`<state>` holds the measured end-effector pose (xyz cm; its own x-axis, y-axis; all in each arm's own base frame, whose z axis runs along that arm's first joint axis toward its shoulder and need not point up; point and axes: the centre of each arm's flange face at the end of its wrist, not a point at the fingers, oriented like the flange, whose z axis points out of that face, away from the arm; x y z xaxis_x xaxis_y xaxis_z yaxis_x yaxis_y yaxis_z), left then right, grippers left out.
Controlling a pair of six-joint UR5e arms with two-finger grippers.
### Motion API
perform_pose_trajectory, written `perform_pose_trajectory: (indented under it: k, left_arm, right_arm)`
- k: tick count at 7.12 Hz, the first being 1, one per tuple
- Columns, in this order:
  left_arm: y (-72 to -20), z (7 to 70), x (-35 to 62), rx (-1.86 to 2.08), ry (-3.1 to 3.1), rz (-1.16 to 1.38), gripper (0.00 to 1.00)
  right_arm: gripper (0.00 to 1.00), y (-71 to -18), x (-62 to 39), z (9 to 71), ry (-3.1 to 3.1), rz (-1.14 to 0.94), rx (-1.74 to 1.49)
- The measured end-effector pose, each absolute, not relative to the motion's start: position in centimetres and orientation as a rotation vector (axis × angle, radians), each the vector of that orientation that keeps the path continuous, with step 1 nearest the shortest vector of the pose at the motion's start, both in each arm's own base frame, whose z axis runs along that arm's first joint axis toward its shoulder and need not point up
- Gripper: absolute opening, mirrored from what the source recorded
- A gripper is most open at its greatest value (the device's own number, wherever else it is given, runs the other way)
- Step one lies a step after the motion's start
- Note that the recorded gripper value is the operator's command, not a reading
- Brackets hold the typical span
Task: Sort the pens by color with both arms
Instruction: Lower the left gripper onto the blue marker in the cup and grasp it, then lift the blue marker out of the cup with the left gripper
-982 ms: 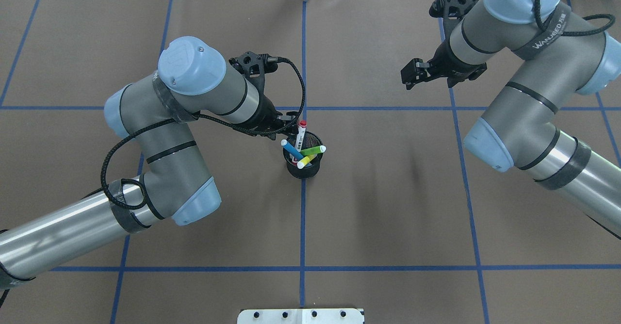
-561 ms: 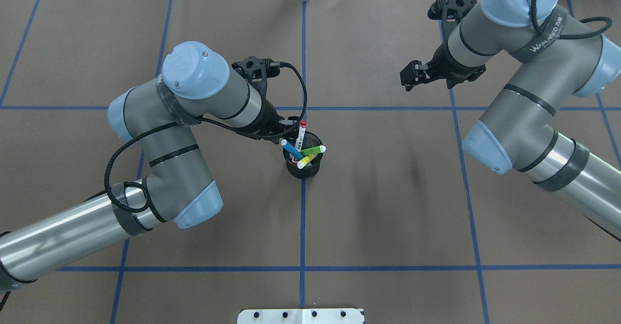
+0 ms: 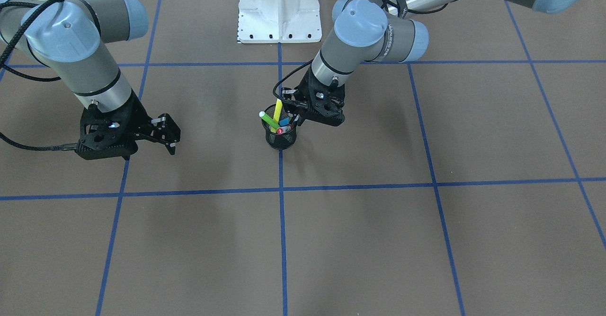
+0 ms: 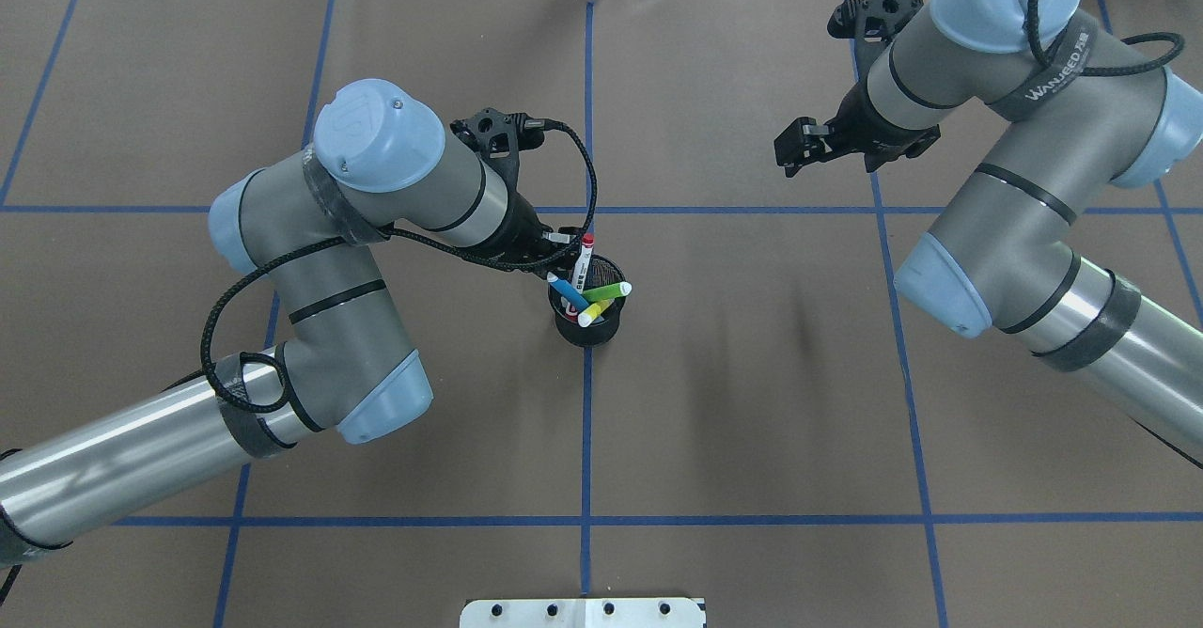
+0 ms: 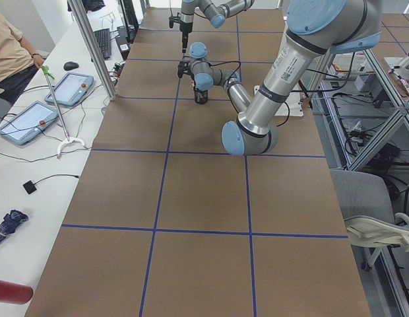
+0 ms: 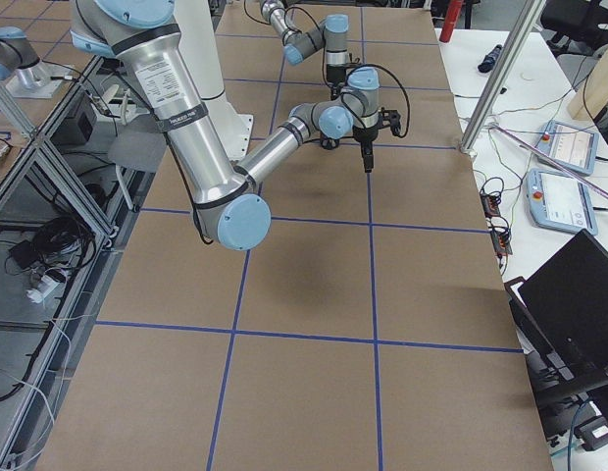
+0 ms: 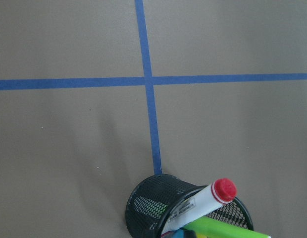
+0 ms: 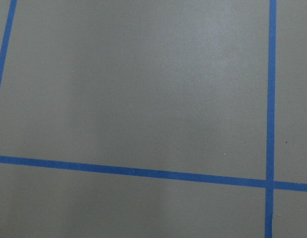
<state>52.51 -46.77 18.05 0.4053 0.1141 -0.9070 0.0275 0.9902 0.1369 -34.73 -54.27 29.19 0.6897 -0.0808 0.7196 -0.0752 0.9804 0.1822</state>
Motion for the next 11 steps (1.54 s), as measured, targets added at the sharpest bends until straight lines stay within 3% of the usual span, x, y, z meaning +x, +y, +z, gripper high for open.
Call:
perform_pose_trajectory:
  k: [1, 6, 11]
  left_arm:
    - [-46.7, 17.8, 52.4, 0.139, 1.157, 0.055, 0.01]
    - [-45.3, 14.7, 49.9, 0.117, 1.231, 0.061, 0.00]
    - [-49.1, 12.4, 43.0, 0.220, 1.269, -0.018, 0.00]
  right_arm:
    - [0.98, -54.3, -34.7, 29.1, -0.812, -0.003, 0.204]
    - [0.98, -54.3, -34.6, 29.1, -0.812, -0.002, 0.206]
    - [0.98, -54.7, -34.0, 29.2, -0.810, -0.007, 0.213]
